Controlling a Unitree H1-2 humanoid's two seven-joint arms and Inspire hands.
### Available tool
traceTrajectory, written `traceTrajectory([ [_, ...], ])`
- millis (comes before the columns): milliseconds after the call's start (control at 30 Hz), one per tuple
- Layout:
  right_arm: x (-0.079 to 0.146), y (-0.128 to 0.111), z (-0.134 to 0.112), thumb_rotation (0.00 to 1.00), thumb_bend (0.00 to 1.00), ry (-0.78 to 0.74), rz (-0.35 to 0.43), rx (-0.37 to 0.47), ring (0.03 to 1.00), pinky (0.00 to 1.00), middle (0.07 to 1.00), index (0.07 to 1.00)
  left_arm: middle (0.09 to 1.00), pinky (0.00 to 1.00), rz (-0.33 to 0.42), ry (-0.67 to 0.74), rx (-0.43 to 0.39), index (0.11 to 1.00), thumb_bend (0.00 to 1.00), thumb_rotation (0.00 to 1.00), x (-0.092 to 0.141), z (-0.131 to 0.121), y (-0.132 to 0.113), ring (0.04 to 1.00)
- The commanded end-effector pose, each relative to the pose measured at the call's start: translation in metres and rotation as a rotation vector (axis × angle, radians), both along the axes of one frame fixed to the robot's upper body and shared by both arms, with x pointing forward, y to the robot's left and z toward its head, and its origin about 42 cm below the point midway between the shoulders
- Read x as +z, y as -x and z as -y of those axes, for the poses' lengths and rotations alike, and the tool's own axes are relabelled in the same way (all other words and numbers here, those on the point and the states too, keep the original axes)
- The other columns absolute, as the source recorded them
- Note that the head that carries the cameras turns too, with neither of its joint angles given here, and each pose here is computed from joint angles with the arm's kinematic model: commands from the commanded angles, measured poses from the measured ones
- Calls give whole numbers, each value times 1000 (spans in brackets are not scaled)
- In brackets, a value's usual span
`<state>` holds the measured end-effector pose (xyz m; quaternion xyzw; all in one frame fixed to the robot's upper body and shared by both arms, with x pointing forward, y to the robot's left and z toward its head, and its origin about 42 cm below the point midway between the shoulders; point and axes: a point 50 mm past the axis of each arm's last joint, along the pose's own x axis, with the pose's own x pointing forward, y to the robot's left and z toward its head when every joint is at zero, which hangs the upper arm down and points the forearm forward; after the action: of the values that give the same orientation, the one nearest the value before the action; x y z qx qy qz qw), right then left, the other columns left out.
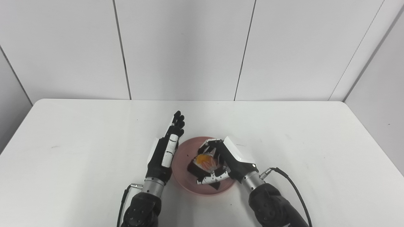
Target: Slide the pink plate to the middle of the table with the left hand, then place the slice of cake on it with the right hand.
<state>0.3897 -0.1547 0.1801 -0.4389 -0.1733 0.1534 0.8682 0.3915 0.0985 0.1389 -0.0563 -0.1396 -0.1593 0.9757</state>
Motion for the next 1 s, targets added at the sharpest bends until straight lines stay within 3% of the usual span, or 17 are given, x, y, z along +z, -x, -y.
traceTrajectory([
  [0, 22, -1, -3, 0, 519, -19, 123, 35, 525, 439, 469, 520, 996, 1000, -84, -7, 14, 997, 605, 1000, -34, -1, 20, 999],
  [33, 23, 0, -2, 70, 512, -18, 132, 37, 582, 478, 589, 509, 992, 1000, -82, -4, 17, 996, 597, 1000, -34, -1, 20, 996],
  [67, 24, 2, -1, 151, 557, -21, 142, 42, 662, 542, 695, 666, 987, 1000, -84, 1, 21, 993, 588, 1000, -34, -1, 21, 991],
  [167, 25, 5, 3, 344, 619, -45, 163, 63, 837, 717, 866, 842, 987, 1000, -94, 6, 22, 991, 585, 1000, -34, -1, 21, 994],
  [300, 25, 10, 11, 481, 642, -95, 178, 103, 953, 856, 971, 924, 996, 1000, -102, 12, 9, 997, 582, 1000, -33, -2, 21, 1000],
  [433, 23, 14, 17, 564, 646, -163, 190, 118, 998, 926, 1000, 974, 996, 1000, -98, 17, 6, 1000, 578, 1000, -33, -4, 21, 1000],
  [667, 15, 13, 27, 606, 646, -300, 203, 82, 1000, 903, 1000, 999, 994, 1000, -81, 29, 18, 1000, 598, 1000, -28, -12, 21, 1000],
  [967, 11, 10, 36, 672, 613, -354, 182, 13, 1000, 940, 1000, 1000, 996, 1000, -79, 39, 52, 982, 639, 1000, -18, -30, 21, 1000],
])
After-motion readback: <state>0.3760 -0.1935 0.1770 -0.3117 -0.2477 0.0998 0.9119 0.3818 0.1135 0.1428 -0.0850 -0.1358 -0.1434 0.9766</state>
